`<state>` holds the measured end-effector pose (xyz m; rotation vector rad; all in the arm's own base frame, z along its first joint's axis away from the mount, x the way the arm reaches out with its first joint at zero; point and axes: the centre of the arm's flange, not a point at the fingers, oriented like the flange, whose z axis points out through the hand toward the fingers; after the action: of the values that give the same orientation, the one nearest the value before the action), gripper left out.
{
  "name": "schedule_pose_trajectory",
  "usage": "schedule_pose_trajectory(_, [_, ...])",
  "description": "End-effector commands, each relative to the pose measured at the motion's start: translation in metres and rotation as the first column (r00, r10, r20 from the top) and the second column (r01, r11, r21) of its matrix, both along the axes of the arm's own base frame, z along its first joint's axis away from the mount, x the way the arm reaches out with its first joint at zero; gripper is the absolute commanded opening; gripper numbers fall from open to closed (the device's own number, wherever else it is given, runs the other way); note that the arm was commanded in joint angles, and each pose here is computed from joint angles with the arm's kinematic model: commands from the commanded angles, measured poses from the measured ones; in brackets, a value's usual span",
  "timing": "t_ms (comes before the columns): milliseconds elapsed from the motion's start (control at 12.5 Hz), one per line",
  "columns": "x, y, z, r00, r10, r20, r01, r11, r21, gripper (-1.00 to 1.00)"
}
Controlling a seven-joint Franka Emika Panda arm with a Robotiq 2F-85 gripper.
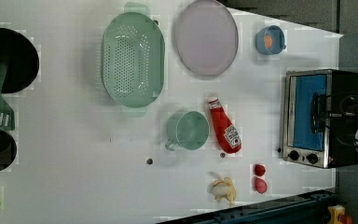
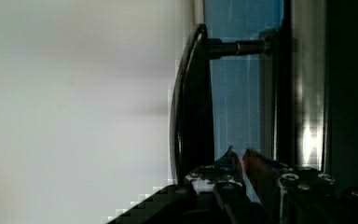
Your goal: Flap open oven.
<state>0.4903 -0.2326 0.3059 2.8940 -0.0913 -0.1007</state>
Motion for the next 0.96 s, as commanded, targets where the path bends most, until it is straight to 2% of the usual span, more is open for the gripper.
schedule_pose_trajectory(80, [0.015, 0.066, -0.019, 1.0, 0.009, -0.013, -0.01, 0.999, -0.051, -0.65])
schedule_pose_trajectory(640, [0.022, 0.146, -0.084, 0.999, -0.001, -0.052, -0.01, 0.977, -0.212, -0.65])
schedule_pose_trajectory(800, [0.022, 0.166, -0.108, 0.999, -0.002, -0.047, -0.012, 0.959, -0.283, -0.65])
schedule_pose_trajectory(960, [0.02, 0.184, -0.131, 0.999, -0.026, -0.018, 0.018, 0.938, -0.346, -0.65])
